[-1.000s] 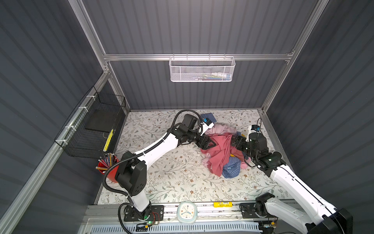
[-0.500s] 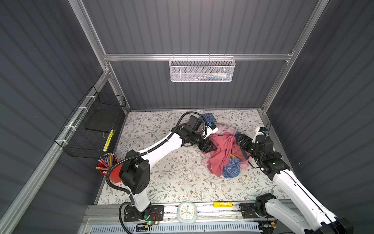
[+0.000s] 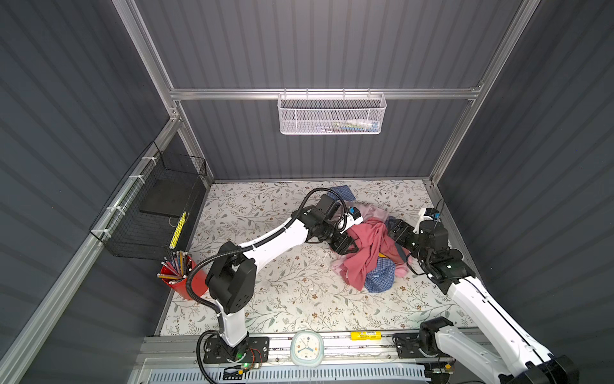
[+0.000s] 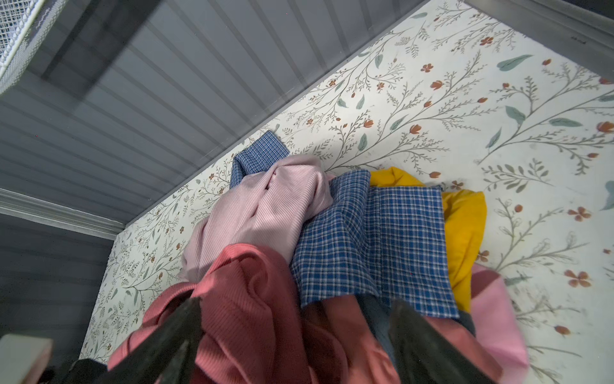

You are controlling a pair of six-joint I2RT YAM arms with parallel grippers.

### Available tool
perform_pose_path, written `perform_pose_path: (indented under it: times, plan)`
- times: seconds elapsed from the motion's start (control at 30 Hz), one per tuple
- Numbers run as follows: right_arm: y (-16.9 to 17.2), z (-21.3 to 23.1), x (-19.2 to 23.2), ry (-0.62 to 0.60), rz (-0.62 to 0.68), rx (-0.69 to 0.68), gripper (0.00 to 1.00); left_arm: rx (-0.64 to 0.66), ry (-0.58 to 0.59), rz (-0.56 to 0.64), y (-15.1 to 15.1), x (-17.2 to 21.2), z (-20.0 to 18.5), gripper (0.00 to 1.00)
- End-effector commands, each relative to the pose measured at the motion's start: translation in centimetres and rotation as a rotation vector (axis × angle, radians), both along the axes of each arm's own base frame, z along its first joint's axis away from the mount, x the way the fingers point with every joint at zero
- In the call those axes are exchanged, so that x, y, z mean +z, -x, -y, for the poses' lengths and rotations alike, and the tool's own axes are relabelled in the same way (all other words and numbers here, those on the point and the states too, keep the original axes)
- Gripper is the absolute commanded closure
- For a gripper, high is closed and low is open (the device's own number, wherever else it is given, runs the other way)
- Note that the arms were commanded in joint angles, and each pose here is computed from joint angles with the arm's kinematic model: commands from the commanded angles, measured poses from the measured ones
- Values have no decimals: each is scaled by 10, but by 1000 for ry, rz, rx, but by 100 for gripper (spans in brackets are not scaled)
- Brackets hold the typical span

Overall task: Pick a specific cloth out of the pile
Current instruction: 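Grasp the dark pink shirt with the left gripper and lift it away from the pile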

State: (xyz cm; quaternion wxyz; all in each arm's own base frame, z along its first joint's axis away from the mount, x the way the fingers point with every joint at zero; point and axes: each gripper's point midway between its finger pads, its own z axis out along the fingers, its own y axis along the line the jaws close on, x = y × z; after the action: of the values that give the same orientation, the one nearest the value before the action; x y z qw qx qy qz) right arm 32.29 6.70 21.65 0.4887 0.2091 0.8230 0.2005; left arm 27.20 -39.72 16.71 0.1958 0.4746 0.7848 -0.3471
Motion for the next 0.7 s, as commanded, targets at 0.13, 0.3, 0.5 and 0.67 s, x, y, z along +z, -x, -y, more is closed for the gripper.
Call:
perform_pose_path:
  times: [0.13,0.3,0.5,0.67]
  plan:
    - [-5,1,17,-2,36,-6,12,14,-35,13,-16,-9,10,59]
    - [-7,-1,15,-12,33,0,12,21,2,61,-18,9,11,86]
    - [-10,-5,12,-30,28,9,12,47,63,170,-23,52,6,100]
    - [-10,-4,12,-28,33,6,12,97,105,308,-28,108,-6,100]
